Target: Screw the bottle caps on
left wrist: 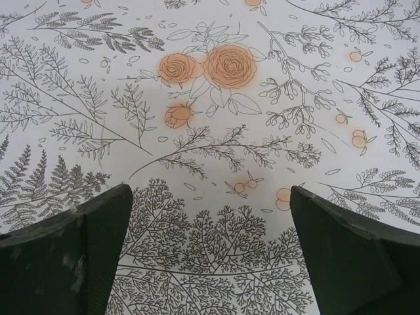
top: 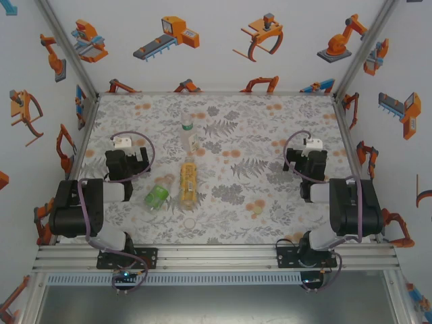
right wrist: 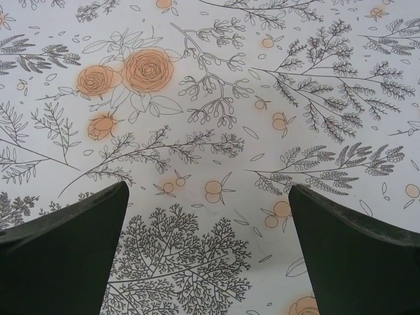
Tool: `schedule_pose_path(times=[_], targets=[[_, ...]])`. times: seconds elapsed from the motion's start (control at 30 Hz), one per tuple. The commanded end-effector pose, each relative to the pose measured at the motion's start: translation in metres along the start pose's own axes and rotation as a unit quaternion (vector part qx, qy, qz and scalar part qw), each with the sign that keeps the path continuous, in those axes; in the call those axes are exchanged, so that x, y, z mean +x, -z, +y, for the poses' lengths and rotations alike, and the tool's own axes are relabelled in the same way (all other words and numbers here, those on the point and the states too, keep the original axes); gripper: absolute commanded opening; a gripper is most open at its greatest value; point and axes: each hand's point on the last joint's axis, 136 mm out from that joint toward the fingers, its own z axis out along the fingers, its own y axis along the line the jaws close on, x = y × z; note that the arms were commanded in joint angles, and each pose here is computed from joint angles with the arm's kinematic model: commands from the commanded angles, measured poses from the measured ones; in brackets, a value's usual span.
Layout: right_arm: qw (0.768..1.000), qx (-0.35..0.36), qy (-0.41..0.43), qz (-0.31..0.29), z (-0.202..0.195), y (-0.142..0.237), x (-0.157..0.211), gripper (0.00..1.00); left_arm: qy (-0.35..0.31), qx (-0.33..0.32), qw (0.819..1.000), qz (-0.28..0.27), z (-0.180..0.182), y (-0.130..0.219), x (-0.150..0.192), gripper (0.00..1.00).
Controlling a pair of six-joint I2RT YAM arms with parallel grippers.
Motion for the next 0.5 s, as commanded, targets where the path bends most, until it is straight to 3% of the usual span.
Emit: schedule_pose_path(times=[0.0,0.47], targets=[[1.0,-0.008,0.004,-0.018,0.0014,-0.0011,-0.0112,0.99,0.006,-0.002,1.0,-0.009,-0.0003,-0.0018,-0.0089,0.97],[1.0,-0.007,0.005,-0.018,0.0011,-0.0009,-0.0108,0.99,0.007,-0.001,1.0,-0.009,-0.0004,-0.0017,-0.0088,0.97]])
